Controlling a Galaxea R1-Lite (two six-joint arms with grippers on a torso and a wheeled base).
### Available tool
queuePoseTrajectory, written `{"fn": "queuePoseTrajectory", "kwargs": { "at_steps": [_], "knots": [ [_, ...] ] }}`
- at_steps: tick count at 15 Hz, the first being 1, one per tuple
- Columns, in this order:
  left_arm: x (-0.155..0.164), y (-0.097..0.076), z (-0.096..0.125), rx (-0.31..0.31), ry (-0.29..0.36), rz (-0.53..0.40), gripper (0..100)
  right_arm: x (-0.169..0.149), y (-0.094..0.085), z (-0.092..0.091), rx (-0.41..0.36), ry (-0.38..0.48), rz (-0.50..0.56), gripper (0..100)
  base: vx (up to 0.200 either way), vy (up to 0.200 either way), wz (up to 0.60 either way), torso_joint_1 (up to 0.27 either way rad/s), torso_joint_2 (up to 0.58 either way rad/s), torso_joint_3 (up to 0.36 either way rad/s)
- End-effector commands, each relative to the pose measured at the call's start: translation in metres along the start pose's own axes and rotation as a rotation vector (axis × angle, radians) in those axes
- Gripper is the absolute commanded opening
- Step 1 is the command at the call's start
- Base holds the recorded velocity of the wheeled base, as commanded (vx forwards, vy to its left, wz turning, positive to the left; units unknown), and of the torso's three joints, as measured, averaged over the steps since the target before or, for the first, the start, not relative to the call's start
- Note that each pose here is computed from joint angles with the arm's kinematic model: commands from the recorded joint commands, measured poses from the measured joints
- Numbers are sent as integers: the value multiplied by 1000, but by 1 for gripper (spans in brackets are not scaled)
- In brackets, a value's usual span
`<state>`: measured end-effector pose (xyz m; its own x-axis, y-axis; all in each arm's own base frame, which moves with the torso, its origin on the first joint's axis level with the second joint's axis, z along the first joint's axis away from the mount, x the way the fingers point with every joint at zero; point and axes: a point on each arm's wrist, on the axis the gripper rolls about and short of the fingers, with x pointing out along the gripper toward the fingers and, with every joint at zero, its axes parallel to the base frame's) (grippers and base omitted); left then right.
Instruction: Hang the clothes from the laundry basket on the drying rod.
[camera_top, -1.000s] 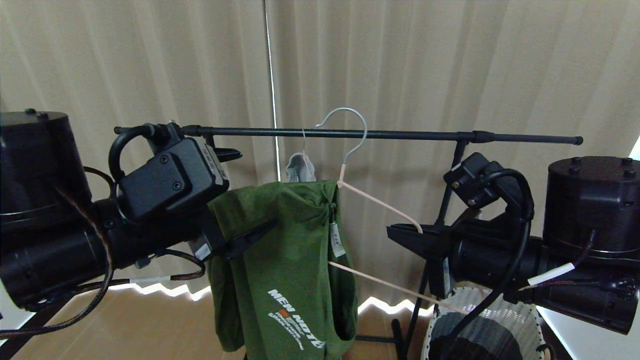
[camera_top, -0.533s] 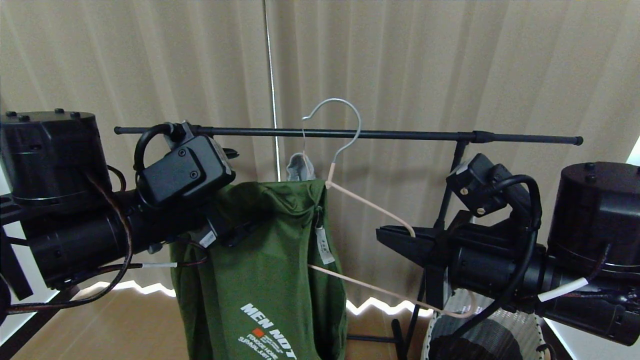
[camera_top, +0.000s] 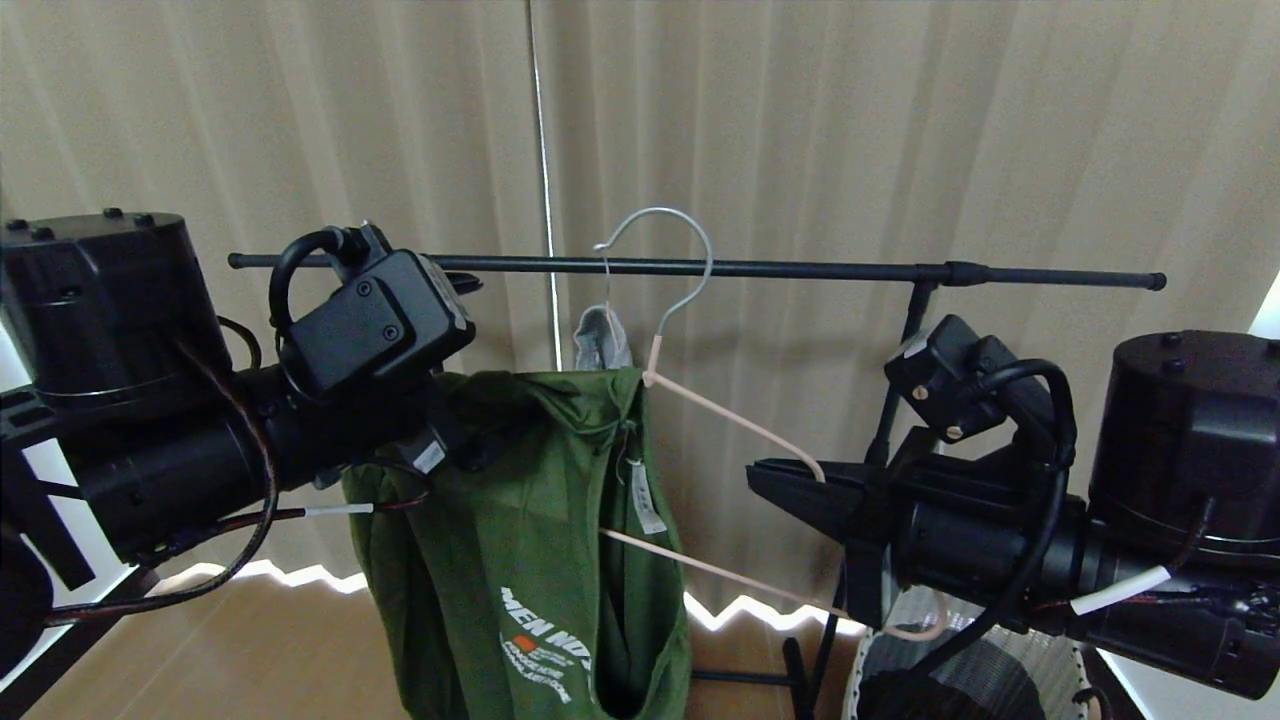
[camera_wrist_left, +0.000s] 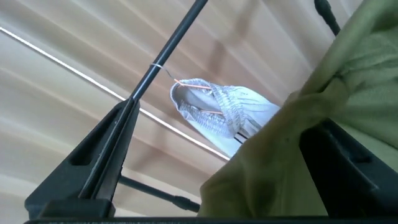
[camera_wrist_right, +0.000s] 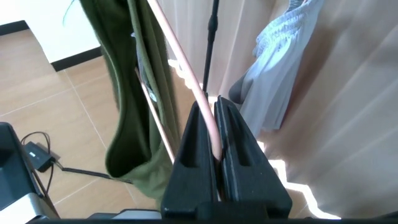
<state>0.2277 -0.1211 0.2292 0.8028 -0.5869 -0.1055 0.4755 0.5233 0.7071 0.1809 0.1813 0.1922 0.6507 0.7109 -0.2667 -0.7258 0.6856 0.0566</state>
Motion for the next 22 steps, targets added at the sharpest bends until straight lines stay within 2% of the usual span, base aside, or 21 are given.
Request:
{"fn": "queuePoseTrajectory", "kwargs": {
  "at_steps": [1,4,5,14,18,20,21,22],
  "knots": [
    [0,0,0,-1,0,0,100,1,0,-1,0,6,2,0,0,0,0,0,0,0],
    [-1,0,0,-1,-1,1,100,0,1,-4,1,12,4,0,0,0,0,0,0,0],
    [0,0,0,-1,0,0,0,-1,3,-5,-1,16,12,0,0,0,0,0,0,0],
    [-4,-8,-8,-9,26,-20,0,-1,4,-4,-3,13,16,0,0,0,0,0,0,0],
    [-7,-12,-12,-2,-13,36,0,-1,3,-4,-4,11,10,0,0,0,0,0,0,0],
    [-7,-12,-13,-3,-8,41,0,-1,3,-3,-6,11,10,0,0,0,0,0,0,0],
    [-8,-11,-14,-3,1,52,0,-2,3,-3,-6,8,10,100,0,0,0,0,0,0],
    [-8,-9,-14,-3,23,77,0,-2,1,-2,-5,5,2,100,0,0,0,0,0,0]
  ]
}}
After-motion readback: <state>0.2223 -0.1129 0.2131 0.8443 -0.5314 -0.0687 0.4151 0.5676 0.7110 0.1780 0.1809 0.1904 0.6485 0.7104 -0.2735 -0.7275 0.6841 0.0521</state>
